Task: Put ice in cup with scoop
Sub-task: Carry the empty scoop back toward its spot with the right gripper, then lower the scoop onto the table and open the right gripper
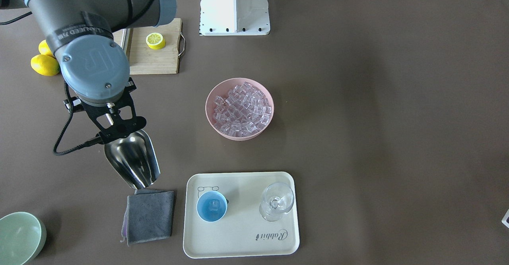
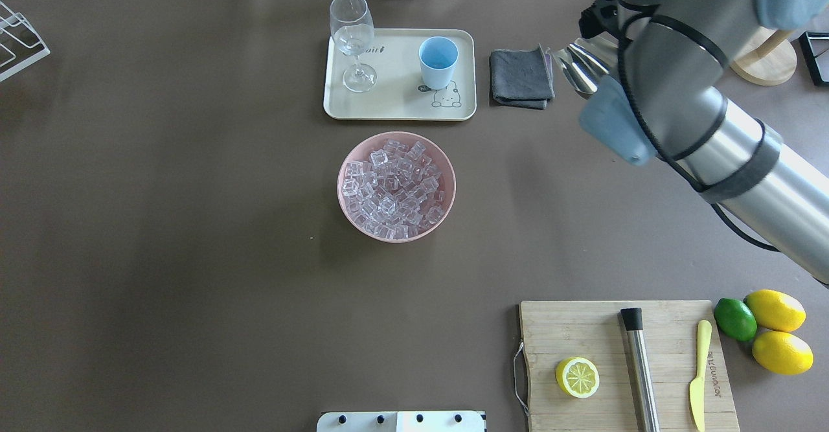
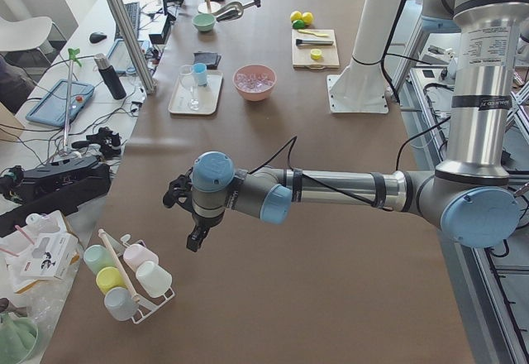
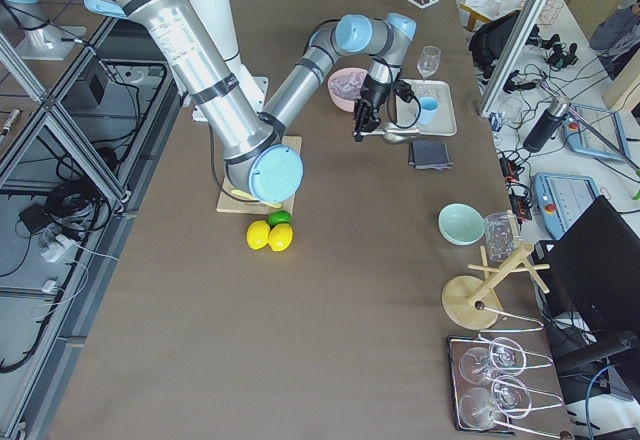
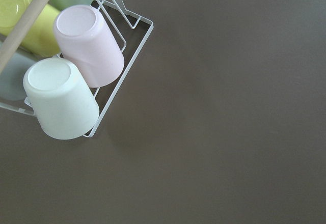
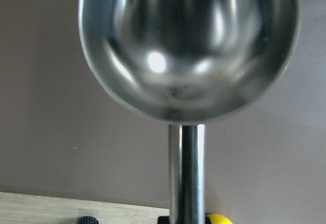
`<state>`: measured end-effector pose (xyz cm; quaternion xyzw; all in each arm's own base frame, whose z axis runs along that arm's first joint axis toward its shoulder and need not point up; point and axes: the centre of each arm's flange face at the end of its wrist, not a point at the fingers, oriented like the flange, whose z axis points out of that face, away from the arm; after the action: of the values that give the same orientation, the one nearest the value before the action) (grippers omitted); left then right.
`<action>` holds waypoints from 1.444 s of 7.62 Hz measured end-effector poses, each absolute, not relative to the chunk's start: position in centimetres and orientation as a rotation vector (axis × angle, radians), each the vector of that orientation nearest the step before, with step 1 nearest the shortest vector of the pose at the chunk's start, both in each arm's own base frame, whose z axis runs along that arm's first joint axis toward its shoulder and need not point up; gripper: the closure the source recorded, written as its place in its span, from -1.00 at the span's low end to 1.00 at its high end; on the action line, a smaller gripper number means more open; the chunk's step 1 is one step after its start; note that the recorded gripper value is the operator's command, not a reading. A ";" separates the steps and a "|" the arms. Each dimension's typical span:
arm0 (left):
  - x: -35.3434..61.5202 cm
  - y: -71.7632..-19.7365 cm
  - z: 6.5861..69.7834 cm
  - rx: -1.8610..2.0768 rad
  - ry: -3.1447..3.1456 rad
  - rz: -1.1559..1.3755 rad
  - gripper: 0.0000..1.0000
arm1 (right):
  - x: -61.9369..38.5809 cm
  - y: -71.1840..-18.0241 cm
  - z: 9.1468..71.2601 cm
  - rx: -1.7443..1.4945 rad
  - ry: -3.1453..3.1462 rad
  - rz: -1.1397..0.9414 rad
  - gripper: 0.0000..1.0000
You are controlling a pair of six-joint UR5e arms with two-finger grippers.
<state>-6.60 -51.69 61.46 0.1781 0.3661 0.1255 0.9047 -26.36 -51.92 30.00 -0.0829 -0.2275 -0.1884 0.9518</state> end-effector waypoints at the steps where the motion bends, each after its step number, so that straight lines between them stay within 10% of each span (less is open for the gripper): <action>1: -6.6 -51.7 62.4 0.351 0.761 0.252 -0.98 | -23.9 -49.9 33.4 -0.165 -0.497 -0.323 1.00; 11: -6.4 -50.7 64.7 0.309 0.770 0.236 -0.99 | -19.2 -43.1 57.8 -0.164 -0.782 -0.002 1.00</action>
<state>-6.43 -50.65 64.69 0.1497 0.3734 0.1144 0.9084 -19.19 -43.09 57.80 -0.0797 -0.3808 -0.0009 0.9212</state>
